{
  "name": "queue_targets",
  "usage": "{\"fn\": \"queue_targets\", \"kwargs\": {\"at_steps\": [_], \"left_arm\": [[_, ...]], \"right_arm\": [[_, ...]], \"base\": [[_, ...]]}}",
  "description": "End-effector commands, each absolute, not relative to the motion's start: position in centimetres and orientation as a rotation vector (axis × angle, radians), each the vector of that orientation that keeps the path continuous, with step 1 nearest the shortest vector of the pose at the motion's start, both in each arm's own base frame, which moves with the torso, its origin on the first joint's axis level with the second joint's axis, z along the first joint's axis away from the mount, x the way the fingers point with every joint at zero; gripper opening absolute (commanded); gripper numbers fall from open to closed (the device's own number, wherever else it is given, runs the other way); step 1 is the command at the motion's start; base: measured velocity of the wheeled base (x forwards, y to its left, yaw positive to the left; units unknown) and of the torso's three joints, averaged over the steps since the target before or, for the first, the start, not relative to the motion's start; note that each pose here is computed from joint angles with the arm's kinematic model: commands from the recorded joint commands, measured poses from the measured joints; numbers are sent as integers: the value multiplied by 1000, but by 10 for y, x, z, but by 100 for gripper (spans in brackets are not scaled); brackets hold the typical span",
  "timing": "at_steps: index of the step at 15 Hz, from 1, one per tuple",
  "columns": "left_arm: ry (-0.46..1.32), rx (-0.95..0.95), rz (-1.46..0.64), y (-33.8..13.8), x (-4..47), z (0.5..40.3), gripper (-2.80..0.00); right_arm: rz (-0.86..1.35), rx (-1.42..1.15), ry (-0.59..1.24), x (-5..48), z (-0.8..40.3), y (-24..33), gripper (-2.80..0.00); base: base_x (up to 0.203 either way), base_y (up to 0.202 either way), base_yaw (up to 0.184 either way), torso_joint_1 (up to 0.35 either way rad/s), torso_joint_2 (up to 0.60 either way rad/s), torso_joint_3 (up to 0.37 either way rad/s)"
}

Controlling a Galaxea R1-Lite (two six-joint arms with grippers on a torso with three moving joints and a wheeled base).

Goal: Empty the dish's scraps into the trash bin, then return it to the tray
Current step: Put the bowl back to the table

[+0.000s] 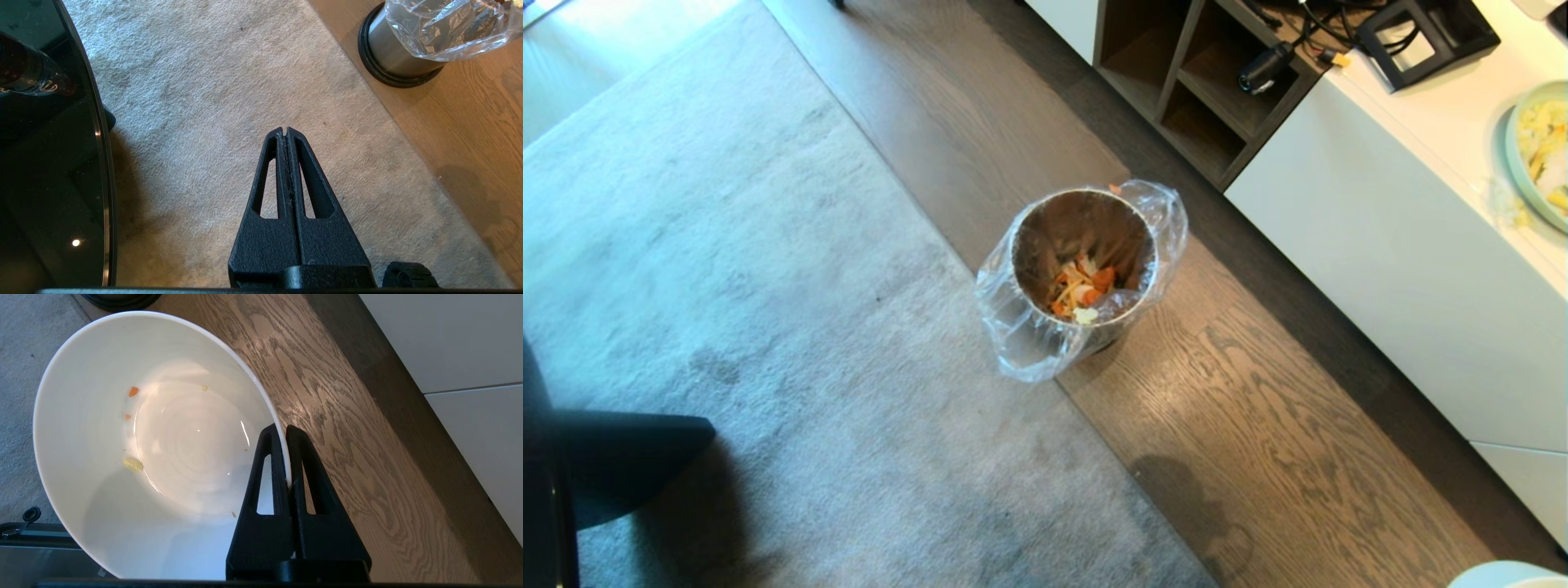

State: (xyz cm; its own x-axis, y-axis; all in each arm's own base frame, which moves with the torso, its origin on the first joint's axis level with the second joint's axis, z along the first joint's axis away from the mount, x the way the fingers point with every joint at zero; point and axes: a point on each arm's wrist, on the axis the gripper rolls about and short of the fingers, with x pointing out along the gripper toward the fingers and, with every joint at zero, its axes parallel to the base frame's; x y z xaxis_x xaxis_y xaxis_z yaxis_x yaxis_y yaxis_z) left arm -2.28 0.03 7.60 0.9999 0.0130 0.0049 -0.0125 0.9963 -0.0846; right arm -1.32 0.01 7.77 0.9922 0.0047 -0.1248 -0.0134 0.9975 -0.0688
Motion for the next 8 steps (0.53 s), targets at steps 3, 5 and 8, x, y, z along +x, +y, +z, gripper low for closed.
{"fn": "queue_targets", "kwargs": {"at_steps": [3,5,8], "left_arm": [[-7,-86,14,0,-23,76,-280],[-7,-86,14,0,-23,76,-280],[-7,-86,14,0,-23,76,-280]], "right_arm": [[6,-72,0,-23,75,0,-280],[6,-68,0,-23,75,0,-280],[5,-20,-2,-23,76,0,-280]], "base": [[0,0,0,0,0,0],[0,0,0,0,0,0],[0,0,0,0,0,0]]}}
